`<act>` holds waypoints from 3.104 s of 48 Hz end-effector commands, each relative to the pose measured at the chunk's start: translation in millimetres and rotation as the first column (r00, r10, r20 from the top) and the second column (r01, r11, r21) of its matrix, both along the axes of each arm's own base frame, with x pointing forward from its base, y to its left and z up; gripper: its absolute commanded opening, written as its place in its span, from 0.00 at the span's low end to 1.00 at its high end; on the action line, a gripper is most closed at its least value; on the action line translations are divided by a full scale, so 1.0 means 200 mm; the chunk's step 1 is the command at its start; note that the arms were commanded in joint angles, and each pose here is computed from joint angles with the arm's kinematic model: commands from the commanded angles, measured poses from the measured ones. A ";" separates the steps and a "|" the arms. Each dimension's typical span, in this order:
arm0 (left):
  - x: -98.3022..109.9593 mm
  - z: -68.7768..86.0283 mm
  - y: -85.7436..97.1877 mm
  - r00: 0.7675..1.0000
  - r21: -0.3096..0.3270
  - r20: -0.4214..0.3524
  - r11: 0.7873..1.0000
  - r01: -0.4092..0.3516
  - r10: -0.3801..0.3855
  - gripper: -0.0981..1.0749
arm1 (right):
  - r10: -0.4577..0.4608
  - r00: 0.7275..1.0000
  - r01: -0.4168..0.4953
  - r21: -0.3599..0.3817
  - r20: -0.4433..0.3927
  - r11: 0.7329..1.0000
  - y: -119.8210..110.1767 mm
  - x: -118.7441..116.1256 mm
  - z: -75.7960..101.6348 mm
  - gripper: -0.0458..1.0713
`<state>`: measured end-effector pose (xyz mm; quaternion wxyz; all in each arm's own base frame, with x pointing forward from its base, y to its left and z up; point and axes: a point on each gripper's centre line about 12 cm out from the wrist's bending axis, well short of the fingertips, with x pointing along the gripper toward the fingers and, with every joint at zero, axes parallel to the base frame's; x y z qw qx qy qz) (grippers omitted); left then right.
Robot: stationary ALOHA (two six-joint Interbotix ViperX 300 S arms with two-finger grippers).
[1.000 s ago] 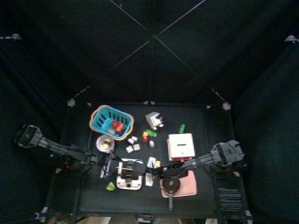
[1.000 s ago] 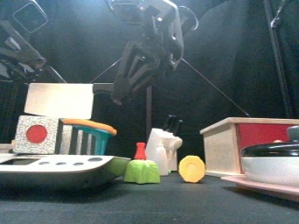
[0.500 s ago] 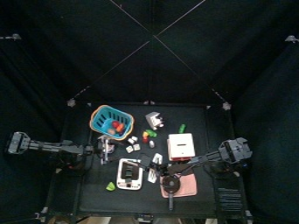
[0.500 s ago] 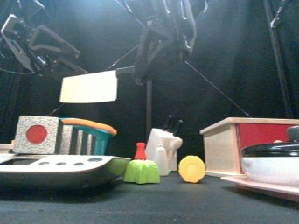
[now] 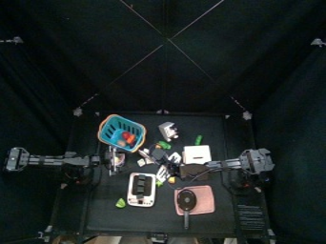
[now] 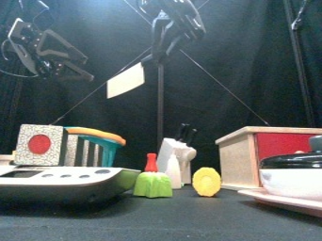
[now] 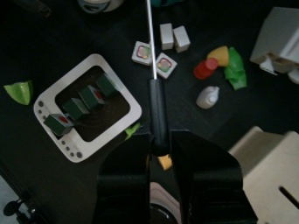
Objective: Grab green sushi piece
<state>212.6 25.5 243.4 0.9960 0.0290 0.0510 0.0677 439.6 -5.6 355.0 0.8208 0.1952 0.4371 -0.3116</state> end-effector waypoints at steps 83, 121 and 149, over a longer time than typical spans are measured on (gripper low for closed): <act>-0.06 -0.07 0.01 0.999 -0.062 -0.043 0.998 -0.031 0.028 0.96 | -0.152 0.952 0.239 0.330 -0.267 0.913 -0.87 -0.38 -0.02 0.39; -0.06 -0.08 0.01 0.998 -0.064 -0.058 0.998 -0.029 0.026 0.96 | -0.163 0.942 0.260 0.332 -0.293 0.907 -0.90 -0.40 -0.07 0.39; -0.06 -0.09 0.01 0.998 -0.063 -0.061 0.998 -0.029 0.025 0.96 | -0.166 0.935 0.274 0.338 -0.315 0.900 -0.93 -0.37 -0.12 0.39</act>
